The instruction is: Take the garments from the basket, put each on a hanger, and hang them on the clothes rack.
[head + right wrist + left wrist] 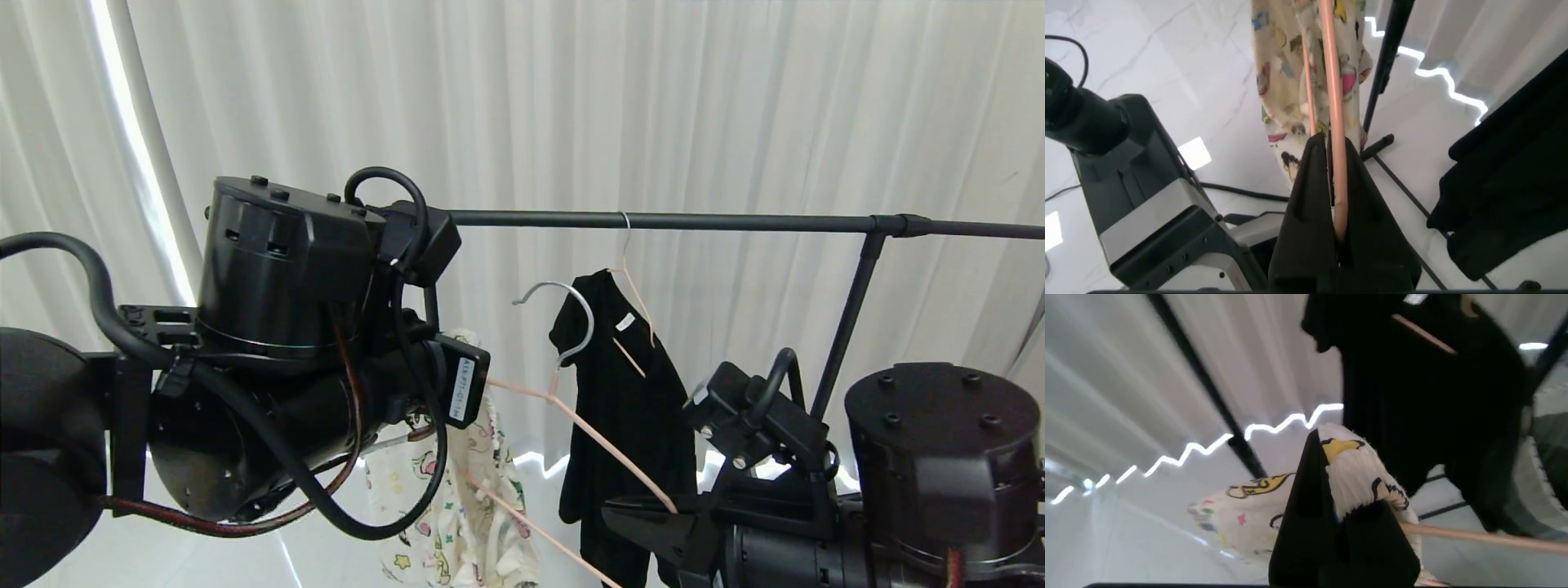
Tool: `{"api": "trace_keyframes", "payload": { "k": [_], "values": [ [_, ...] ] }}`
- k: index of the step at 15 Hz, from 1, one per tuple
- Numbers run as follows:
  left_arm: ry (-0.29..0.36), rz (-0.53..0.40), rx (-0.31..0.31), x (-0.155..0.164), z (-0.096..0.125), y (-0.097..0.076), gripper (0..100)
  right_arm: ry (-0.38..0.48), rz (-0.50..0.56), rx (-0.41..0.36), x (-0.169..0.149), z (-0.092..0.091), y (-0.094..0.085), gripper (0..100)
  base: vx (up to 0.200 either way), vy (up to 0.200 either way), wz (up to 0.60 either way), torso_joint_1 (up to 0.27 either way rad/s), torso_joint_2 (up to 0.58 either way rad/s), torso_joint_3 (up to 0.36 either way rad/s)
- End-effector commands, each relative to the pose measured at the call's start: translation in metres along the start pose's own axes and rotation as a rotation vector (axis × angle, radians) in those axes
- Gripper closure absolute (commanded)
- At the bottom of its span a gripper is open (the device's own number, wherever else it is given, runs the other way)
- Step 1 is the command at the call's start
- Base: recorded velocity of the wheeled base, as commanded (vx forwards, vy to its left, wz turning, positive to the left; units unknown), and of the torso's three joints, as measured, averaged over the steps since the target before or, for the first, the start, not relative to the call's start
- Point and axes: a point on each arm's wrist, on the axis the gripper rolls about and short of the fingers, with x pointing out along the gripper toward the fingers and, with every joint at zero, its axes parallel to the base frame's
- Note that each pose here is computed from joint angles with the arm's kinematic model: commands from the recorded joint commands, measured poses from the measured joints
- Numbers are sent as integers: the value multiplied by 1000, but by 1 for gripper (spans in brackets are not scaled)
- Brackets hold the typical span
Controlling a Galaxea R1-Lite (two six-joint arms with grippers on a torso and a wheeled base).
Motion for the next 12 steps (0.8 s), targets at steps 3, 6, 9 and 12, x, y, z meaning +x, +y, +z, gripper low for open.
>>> {"api": "trace_keyframes", "payload": {
  "k": [3, 6, 9, 12],
  "values": [
    [-68, -95, 12, -14, 15, -20, 100, 31, 12, -1, 23, -7, 4, 100, 0, 0, 0, 0, 0, 0],
    [-70, -123, 25, -19, 14, -27, 100, 14, 19, 1, 28, -7, 6, 100, 0, 0, 0, 0, 0, 0],
    [-64, -122, 27, -19, 12, -27, 100, -8, -31, 16, 27, -5, 5, 100, 0, 0, 0, 0, 0, 0],
    [-61, -111, 24, -18, 11, -25, 100, -34, -67, 25, 24, -3, 4, 100, 0, 0, 0, 0, 0, 0]
  ]
}}
